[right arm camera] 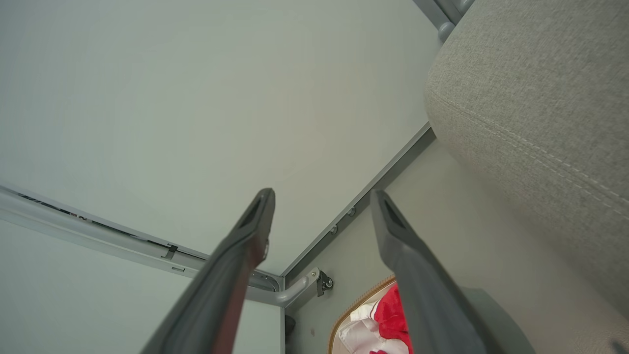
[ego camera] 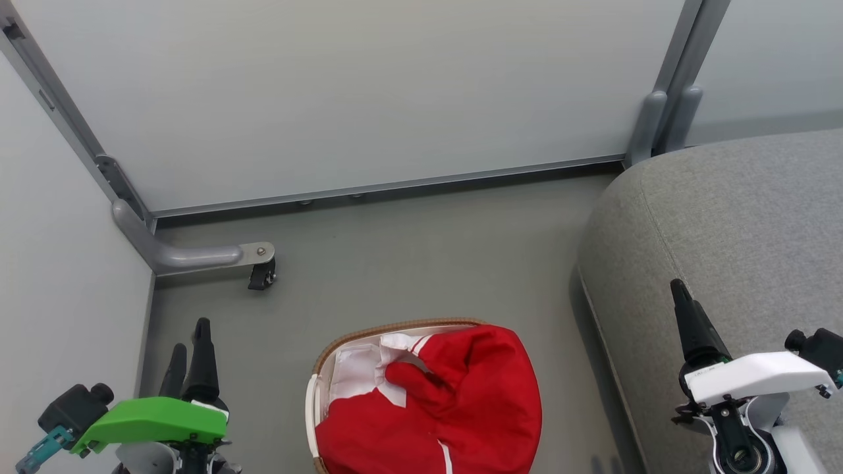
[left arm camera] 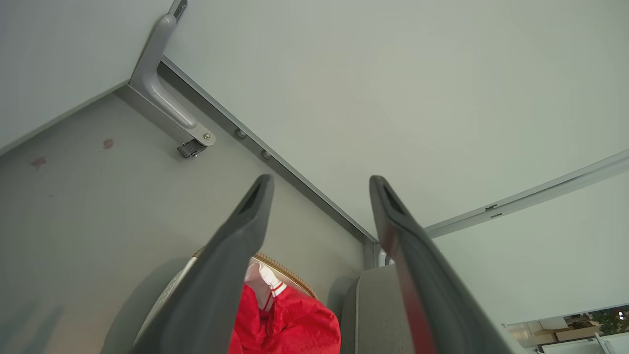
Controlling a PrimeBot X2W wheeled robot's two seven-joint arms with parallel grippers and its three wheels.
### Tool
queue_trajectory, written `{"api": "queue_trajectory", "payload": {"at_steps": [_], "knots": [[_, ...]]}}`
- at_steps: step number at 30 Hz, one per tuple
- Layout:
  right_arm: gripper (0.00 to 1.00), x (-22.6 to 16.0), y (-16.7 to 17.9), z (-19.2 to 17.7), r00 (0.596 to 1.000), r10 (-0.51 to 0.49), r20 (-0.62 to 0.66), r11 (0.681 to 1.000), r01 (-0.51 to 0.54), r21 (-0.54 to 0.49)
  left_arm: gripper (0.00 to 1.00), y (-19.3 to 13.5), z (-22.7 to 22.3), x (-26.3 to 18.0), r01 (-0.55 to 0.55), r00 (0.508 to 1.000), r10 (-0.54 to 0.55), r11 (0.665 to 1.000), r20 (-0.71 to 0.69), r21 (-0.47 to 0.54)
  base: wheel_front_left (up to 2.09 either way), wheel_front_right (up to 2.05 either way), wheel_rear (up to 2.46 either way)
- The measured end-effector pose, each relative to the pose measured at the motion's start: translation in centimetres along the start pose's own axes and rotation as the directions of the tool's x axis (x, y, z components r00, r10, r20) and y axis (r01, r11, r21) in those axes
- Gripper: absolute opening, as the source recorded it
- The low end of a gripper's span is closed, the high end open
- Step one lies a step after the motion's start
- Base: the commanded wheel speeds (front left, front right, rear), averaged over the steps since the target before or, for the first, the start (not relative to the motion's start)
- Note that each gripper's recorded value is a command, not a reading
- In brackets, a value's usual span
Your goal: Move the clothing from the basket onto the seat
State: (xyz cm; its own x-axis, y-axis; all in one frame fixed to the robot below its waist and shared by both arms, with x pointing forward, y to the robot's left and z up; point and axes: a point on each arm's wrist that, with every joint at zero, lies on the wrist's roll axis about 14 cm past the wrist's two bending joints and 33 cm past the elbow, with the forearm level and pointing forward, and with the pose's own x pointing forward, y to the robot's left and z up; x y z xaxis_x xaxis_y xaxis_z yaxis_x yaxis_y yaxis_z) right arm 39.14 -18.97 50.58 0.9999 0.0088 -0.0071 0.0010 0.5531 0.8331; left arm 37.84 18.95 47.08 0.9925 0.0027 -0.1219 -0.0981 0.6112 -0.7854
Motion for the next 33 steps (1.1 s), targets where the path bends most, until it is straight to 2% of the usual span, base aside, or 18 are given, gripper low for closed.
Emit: {"api": "queue_trajectory", "payload": {"at_steps": [6,14,25,33], "knots": [[1.00,0.3,0.6,0.2,1.000,0.023,0.008,0.995,-0.022,-0.100,1.00,-0.3,-0.1,0.2,0.012,1.000,-0.012,0.993,-0.002,0.121,0.00,0.00,0.00],[1.00,0.7,1.8,0.2,0.998,0.064,0.009,0.974,-0.060,-0.218,1.00,-0.4,-0.6,0.3,0.023,1.000,-0.019,0.973,-0.018,0.230,0.00,0.00,0.00],[1.00,0.8,2.4,-0.6,0.996,0.092,-0.007,0.929,-0.089,-0.360,1.00,-1.0,-1.1,0.5,0.048,0.999,-0.043,0.928,-0.021,0.370,0.00,0.00,0.00],[1.00,0.7,2.2,-1.0,0.996,0.088,-0.009,0.902,-0.084,-0.424,1.00,-1.3,-1.6,0.4,0.059,0.998,-0.052,0.895,-0.026,0.442,0.00,0.00,0.00]]}}
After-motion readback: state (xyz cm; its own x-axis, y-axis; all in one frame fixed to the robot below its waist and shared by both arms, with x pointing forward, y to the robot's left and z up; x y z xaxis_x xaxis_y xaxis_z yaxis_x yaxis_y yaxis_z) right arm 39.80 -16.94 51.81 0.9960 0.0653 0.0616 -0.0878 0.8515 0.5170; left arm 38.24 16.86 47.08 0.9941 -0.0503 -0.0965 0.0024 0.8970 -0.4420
